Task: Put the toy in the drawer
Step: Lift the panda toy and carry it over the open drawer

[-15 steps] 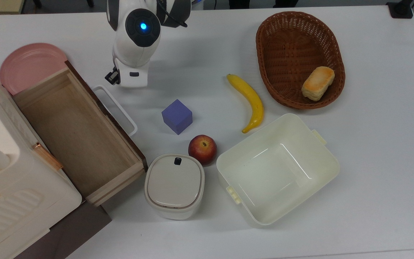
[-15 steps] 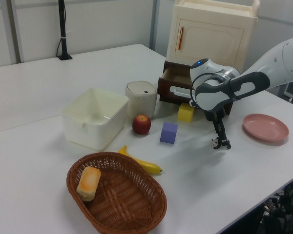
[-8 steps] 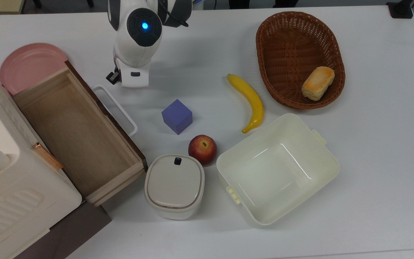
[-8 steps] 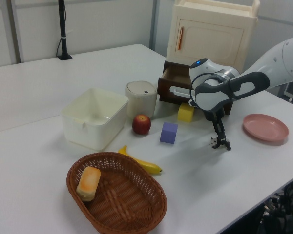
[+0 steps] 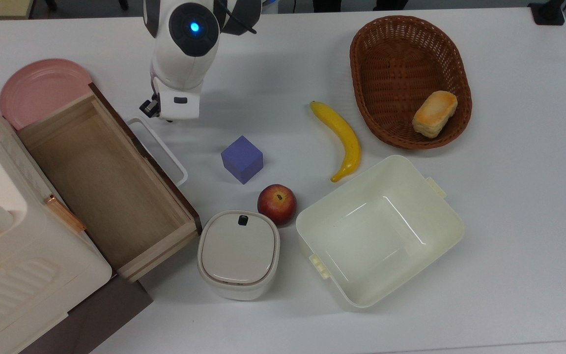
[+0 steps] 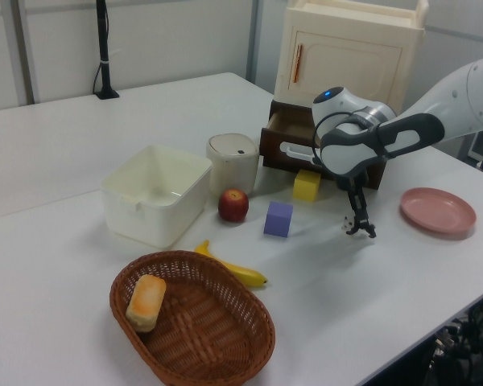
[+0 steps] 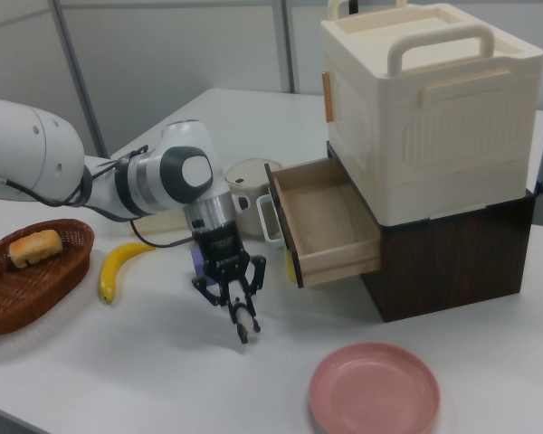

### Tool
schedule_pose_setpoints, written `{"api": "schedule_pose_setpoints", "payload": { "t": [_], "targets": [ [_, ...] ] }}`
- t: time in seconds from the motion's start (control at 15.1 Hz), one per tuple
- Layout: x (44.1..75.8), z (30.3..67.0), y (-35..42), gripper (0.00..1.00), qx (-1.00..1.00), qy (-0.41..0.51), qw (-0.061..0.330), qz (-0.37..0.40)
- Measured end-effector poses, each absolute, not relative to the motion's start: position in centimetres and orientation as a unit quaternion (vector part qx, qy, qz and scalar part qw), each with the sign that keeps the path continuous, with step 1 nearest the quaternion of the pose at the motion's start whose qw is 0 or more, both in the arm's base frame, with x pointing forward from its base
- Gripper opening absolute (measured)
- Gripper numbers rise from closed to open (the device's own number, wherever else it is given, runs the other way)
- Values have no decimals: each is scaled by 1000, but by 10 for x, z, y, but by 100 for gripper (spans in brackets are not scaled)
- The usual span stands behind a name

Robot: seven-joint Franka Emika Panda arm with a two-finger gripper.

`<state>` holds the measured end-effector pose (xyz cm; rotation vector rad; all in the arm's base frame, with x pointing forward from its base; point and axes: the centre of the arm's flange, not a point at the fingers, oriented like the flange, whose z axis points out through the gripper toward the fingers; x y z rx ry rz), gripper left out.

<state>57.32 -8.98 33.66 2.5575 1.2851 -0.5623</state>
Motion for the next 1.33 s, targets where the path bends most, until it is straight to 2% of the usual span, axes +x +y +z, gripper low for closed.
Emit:
{"api": "schedule_pose_setpoints", "payload": {
  "t": [0.46,0.86,1.13,1.33],
  "targets": [
    [604,391,-50,32,897,409,115,-123],
    [624,442,-15,32,923,366,102,-53],
    [636,490,-43,32,942,319,98,-14],
    [639,507,-81,32,958,275,87,5]
  ]
}}
